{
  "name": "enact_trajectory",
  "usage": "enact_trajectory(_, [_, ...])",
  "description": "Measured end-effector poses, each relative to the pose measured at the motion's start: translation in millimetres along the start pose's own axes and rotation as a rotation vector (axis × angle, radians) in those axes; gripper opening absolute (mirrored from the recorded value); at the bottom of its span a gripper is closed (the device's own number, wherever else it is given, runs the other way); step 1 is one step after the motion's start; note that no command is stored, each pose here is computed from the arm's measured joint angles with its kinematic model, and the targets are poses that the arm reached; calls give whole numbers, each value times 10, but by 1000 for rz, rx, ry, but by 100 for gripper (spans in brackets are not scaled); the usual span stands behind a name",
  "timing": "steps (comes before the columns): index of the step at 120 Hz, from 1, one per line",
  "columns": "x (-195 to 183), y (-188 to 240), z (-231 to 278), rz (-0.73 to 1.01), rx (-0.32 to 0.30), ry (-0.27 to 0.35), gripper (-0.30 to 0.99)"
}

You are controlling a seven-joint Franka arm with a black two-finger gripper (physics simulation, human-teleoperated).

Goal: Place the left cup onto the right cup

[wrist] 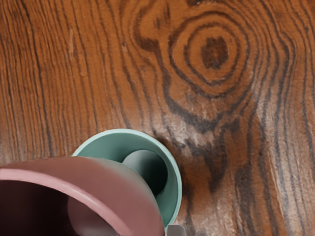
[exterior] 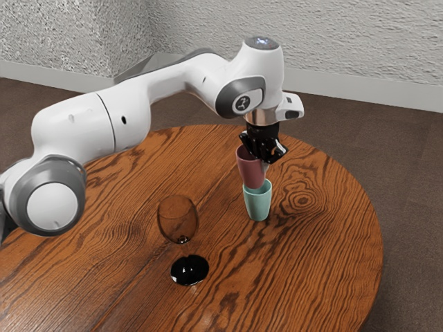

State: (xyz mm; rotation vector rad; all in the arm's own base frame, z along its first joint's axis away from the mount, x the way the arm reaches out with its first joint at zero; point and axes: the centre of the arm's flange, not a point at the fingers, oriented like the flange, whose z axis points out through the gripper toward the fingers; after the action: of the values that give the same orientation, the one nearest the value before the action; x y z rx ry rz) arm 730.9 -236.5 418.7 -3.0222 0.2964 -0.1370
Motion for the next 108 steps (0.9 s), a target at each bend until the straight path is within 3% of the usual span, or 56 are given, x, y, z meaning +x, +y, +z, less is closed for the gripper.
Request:
enact_trajectory(86, [89, -8, 297, -51, -14, 3, -9])
enact_trajectory(108, [94, 31, 338, -53, -28, 3, 29])
